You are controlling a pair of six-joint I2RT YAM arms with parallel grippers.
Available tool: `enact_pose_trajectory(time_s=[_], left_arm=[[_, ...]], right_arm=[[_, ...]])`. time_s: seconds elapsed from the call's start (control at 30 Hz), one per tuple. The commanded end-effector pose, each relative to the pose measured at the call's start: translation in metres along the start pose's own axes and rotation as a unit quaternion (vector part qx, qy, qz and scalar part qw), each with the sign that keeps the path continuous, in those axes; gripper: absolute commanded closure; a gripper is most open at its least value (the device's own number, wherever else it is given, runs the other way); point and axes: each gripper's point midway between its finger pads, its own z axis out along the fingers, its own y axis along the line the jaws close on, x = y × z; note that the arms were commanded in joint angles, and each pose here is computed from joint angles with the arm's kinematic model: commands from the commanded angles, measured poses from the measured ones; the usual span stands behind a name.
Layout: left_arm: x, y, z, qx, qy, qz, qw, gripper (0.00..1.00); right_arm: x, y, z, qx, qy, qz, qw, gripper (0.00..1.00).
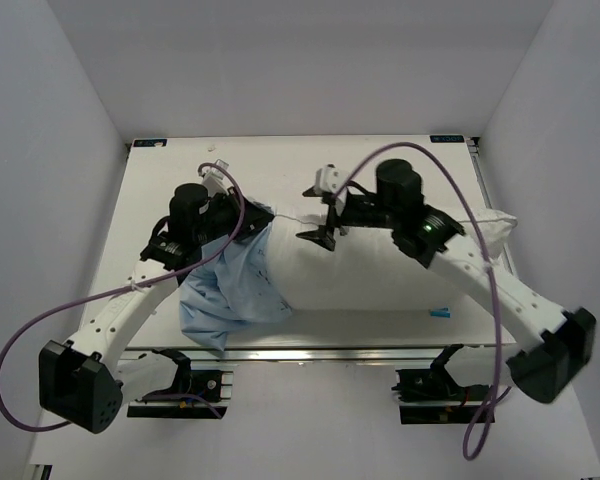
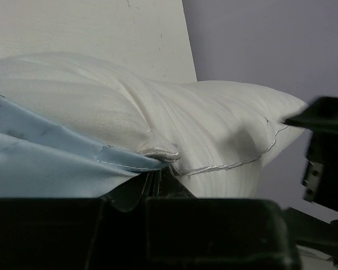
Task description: Put the pillow into the pillowcase
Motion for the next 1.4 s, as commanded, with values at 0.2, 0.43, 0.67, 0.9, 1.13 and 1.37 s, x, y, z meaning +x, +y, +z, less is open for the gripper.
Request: enact_pose_trajectory(time_s=[0.2,0.43,0.67,0.9,1.13,1.37], left_arm=[[0.057,0.024,-0.02,-0.03,0.073,-0.042,0.996,1.0],[0.027,-0.004,-0.044,-0.035,0.017,-0.01,0.999,1.0],[0.005,-0.038,-0.085,-0.048,-0.02,0.001,0.999,1.0],[0.013,-0.045,-0.096,-0.033,-0.013,-0.009,0.999,1.0],[-0.021,-0.101,-0.115,0.027,-0.053,0.012,0.998,1.0],[-0.028,-0.143,-0.1,0.116,-0.014,0.0,0.993,1.0]], right_arm=[[0.067,0.028,0.051,-0.114,0.119,0.088,0.982,0.11],[0.098,0.06,0.049,-0.156,0.159,0.117,0.968,0.74],[0.115,0.08,0.027,-0.145,0.163,0.103,0.971,1.0],[0.126,0.107,0.026,-0.161,0.174,0.096,0.967,1.0],[0.137,0.126,0.031,-0.171,0.186,0.082,0.964,1.0],[0.121,0.132,0.061,-0.167,0.164,0.084,0.969,1.0]])
